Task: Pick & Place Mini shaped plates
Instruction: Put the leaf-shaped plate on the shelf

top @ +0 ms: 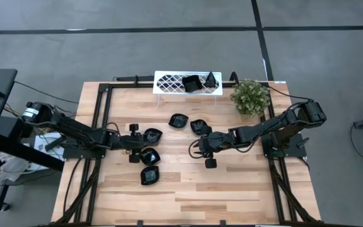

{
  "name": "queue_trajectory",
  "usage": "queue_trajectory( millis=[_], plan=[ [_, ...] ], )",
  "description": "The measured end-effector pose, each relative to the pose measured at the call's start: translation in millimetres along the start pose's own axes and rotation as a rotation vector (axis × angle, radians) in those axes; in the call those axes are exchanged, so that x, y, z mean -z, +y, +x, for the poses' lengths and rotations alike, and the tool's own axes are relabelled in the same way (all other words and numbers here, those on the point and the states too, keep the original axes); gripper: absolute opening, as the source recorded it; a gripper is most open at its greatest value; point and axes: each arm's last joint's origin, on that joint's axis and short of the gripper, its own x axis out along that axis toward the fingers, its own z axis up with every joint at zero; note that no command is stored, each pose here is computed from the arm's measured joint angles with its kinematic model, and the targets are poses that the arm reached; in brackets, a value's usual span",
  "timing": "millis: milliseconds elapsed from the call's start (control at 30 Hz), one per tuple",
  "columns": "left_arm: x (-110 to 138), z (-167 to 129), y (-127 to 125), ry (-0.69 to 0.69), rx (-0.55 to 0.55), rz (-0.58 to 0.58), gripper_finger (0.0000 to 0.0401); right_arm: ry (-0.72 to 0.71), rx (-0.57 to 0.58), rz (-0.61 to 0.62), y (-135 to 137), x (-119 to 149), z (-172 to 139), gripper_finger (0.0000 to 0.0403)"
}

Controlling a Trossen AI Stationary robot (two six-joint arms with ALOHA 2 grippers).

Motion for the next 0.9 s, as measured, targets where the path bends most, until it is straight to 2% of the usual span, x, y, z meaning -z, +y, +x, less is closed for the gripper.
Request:
queue_trajectory(
  millis=[133, 433, 900],
  plan=[
    [1.1, 0.0, -1.1, 0.008, 0.034, -0.032, 0.0131, 0.0, 0.0, 0.0, 0.0, 0.0, 0.0, 0.0115],
    [4.0, 0.0, -1.7, 0.033, 0.048, -0.028, 0.0131, 0.0, 0.0, 0.0, 0.0, 0.0, 0.0, 0.0115],
    [5.4, 0.9, 1.5, 0.048, 0.007, -0.005, 0.0131, 0.0, 0.001, 0.001, -0.3, 0.0, 0.0, 0.0115]
  ],
)
